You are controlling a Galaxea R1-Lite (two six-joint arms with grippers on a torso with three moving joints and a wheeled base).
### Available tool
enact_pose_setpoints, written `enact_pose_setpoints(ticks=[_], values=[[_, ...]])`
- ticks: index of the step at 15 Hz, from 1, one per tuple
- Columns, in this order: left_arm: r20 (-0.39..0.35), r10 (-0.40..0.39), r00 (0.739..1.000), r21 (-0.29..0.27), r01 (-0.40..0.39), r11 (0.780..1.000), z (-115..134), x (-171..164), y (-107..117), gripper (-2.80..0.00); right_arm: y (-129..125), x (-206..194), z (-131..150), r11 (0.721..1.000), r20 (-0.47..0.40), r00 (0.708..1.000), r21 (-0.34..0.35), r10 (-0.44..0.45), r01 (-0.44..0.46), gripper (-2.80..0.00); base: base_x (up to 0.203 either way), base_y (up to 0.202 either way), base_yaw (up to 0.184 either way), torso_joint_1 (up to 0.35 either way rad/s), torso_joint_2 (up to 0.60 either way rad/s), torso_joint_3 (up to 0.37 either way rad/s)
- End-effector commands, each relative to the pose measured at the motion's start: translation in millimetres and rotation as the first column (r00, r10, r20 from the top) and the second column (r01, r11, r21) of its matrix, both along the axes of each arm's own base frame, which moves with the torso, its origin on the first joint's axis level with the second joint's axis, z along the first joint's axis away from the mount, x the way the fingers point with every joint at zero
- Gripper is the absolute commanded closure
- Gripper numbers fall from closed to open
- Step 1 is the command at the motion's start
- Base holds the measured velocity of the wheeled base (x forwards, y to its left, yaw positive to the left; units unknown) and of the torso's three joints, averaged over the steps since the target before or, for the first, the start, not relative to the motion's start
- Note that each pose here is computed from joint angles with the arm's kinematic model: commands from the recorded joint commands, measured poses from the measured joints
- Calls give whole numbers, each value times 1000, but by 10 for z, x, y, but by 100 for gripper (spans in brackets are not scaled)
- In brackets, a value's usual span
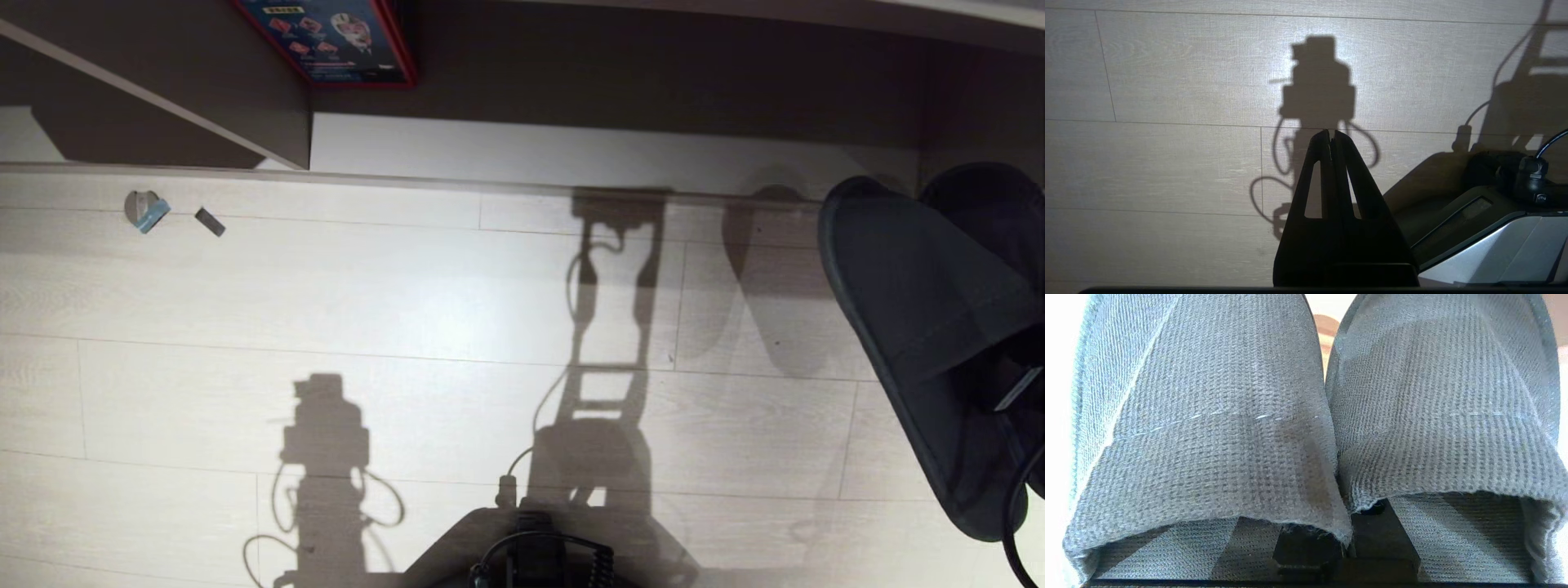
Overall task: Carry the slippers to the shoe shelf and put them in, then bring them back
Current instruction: Place the slippers on the floor
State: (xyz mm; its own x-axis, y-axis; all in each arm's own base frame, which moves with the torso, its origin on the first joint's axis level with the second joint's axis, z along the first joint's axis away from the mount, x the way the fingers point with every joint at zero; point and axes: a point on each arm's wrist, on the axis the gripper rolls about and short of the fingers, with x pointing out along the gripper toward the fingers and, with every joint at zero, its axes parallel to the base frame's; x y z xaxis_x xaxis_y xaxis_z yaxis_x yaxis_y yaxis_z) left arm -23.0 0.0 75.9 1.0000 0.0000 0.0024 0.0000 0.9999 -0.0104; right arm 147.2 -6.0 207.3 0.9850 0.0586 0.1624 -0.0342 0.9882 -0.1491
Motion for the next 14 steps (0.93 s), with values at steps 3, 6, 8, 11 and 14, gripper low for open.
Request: enact_pose_setpoints(ticks=[3,6,8,11,14], values=[[-1,0,1000,0,0,1000,0,1,0,0,22,-350,-2,1000,72,997,-8,7,-6,0,0,0,0,0,0,0],[-1,0,1000,0,0,1000,0,1,0,0,57,-711,-53,998,112,992,-25,65,-63,0,0,0,0,0,0,0],[-1,0,1000,0,0,1000,0,1,0,0,84,-993,-136,993,131,985,-40,115,-111,0,0,0,0,0,0,0],[-1,0,1000,0,0,1000,0,1,0,0,123,-1403,-326,981,139,971,-40,196,-192,0,0,0,0,0,0,0],[-1,1,1000,0,-1,1000,0,1,0,0,138,-1589,-567,972,57,971,-12,233,-233,0,0,0,0,0,0,0]])
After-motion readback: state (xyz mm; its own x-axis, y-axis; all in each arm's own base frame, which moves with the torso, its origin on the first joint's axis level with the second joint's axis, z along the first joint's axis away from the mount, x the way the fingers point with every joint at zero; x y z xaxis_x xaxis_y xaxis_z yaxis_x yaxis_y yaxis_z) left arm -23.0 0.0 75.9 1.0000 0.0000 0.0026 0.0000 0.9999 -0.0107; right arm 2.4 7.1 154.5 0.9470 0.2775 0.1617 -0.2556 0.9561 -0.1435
